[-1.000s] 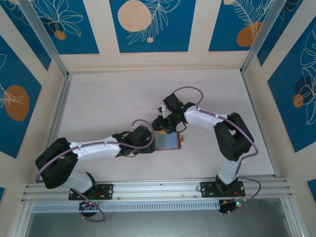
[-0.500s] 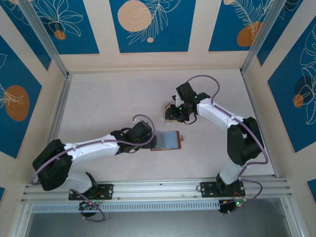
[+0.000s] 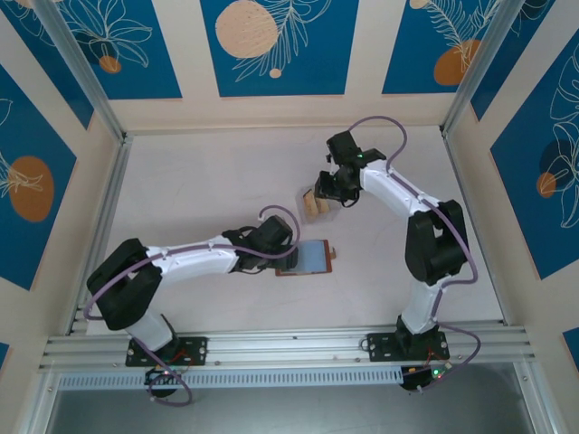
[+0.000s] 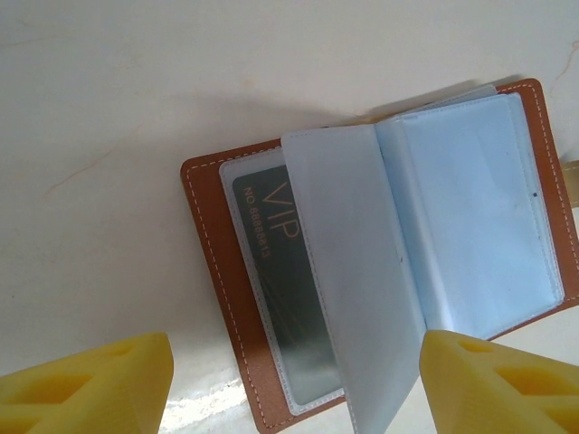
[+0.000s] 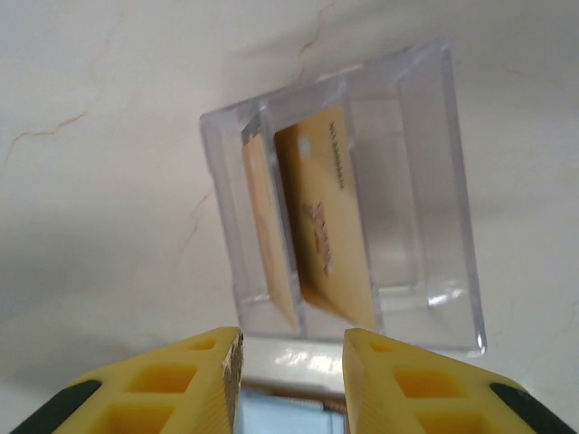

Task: Put the credit cards into the card holder
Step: Pick up the credit card from the storage box.

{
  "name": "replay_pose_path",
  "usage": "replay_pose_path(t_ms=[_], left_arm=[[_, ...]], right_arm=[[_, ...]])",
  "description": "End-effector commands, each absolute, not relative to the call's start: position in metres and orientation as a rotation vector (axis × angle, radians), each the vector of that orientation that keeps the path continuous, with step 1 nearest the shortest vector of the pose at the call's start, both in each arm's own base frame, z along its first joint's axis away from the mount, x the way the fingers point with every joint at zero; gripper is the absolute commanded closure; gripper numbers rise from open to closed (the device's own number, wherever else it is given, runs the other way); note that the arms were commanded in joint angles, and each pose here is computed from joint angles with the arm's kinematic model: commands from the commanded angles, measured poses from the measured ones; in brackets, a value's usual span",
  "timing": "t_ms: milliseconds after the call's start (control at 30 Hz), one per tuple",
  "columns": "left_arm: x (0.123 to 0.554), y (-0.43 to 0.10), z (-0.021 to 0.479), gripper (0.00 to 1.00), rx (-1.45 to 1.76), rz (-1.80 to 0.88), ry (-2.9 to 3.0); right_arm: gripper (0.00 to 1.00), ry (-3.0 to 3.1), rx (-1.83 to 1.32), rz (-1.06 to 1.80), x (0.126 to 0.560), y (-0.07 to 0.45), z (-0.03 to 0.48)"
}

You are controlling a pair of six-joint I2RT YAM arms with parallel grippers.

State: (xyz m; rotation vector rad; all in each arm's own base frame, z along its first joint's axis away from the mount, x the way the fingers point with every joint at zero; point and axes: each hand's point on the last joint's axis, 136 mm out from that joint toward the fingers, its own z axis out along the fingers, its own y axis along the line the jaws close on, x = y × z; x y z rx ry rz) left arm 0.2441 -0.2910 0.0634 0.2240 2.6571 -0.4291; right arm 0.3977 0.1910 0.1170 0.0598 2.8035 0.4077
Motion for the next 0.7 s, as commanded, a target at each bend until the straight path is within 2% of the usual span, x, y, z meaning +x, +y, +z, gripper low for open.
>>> replay_pose_path(t_ms=[0, 300, 667], left_arm=[[0.251, -0.29, 0.072, 0.29, 0.224, -0.423, 2.637], [0.244, -0.283, 0.036, 0.38, 0.247, -0.355, 2.721], [0.233, -0.268, 0.006, 0.48, 0.217, -0.293, 2.782]], right_arm=[[0.64, 2.852, 0.039, 0.33, 0.403, 0.183, 0.105], [0.68, 2.88, 0.01, 0.254, 0.423, 0.183, 0.091], [0.75, 2.919, -0.054, 0.209, 0.424, 0.187, 0.077]])
